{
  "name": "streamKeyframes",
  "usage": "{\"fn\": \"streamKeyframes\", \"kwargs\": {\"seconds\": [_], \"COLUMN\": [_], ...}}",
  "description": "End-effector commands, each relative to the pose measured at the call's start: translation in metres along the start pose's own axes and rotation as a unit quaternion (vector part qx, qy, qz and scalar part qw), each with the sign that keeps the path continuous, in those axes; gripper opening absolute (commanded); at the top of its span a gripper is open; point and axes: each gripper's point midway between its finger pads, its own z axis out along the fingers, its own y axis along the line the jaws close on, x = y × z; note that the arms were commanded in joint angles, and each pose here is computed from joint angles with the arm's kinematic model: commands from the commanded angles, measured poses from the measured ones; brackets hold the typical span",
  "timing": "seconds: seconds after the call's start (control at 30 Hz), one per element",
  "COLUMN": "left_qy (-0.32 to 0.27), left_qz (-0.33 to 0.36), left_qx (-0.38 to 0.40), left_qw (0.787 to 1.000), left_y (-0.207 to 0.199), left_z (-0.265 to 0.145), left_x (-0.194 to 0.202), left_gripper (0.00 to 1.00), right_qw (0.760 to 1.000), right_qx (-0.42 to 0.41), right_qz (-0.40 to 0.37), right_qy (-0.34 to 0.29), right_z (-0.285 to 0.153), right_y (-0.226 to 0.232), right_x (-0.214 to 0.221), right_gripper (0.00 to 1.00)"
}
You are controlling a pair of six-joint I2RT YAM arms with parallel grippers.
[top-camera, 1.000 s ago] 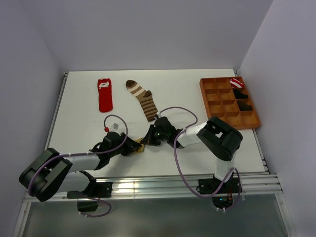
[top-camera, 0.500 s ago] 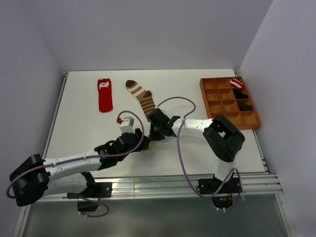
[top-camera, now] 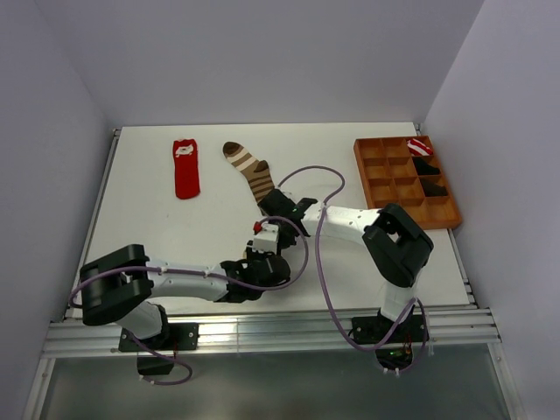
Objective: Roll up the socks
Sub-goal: Roll the sock at the center of the board.
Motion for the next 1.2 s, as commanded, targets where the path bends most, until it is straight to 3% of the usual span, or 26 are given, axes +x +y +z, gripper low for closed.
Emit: {"fn": "streamKeyframes", "kwargs": {"seconds": [0.0, 0.47, 0.87, 1.17], "left_qy": [-0.043, -0.031, -0.058, -0.034], "left_qz": [0.021, 0.048, -0.014, 0.002], "left_qx": [-0.043, -0.051, 0.069, 0.002], "left_qw": [0.998, 0.997, 0.996, 0.999], "left_y": [-0.002, -0.024, -0.039, -0.025], "left_z": [0.002, 0.015, -0.015, 0.005], "left_x": [-0.023, -0.011, -0.03, -0.014], "left_gripper": [0.47, 0.43, 0.5, 0.45], "right_qw": [1.0, 1.0, 0.999, 0.999], "right_qx": [0.001, -0.008, -0.04, -0.042], "right_qz": [-0.009, -0.006, -0.007, -0.006], "right_qy": [-0.004, 0.007, 0.014, 0.013], "right_z": [-0.004, 0.0, 0.0, -0.001], "right_y": [0.005, 0.01, 0.019, 0.019], "right_x": [-0.003, 0.001, 0.006, 0.006], "right_gripper": [0.0, 0.0, 0.0, 0.0]}}
